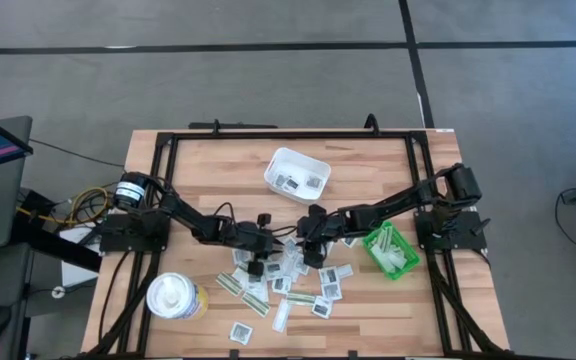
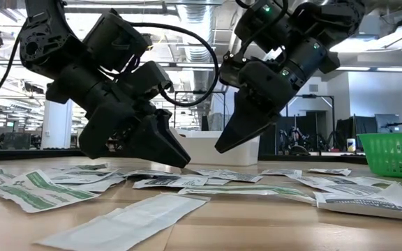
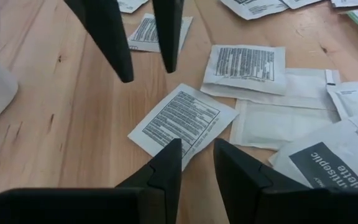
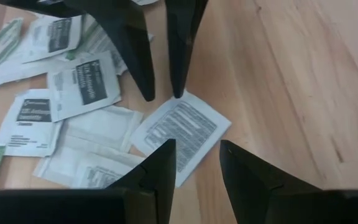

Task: Pick & Place First Aid Supplies
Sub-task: Put the towelette pack into the white bin

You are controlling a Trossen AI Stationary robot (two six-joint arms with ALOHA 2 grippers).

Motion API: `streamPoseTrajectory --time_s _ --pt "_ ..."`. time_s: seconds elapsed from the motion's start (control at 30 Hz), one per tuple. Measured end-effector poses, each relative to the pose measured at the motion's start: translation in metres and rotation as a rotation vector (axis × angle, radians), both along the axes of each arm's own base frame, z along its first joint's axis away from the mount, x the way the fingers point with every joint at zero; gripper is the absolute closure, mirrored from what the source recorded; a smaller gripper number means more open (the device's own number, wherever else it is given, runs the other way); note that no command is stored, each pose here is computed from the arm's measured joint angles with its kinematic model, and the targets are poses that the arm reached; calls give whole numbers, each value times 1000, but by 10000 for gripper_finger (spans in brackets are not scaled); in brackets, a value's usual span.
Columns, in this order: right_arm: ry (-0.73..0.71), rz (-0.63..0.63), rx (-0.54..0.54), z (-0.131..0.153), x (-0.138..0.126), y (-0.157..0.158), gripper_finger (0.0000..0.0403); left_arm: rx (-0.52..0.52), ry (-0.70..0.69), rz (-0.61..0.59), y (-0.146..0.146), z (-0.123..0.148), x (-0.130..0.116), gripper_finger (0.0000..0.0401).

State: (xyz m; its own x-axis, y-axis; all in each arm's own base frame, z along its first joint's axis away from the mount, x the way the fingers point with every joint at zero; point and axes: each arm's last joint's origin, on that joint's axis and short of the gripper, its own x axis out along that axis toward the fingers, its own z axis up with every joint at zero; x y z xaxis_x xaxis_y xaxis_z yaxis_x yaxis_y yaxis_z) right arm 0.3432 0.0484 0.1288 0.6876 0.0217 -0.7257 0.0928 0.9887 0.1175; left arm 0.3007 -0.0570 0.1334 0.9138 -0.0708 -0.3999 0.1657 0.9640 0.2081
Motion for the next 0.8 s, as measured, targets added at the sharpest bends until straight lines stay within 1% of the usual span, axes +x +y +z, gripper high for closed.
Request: streamPoseTrajectory --time_s 0.23,0.33,0.6,0.7,0.8 --pt "0 0 0 0 0 0 284 -5 2 10 5 0 1 306" --pt "-1 0 0 0 0 0 284 -12 22 -15 4 -6 1 306" --pt "0 0 0 0 0 0 284 -19 5 -11 8 -18 7 310" --pt "-1 0 0 0 0 0 284 -18 13 -13 8 -21 8 333" --pt "-1 1 0 0 0 0 284 -20 11 -18 8 -19 7 379"
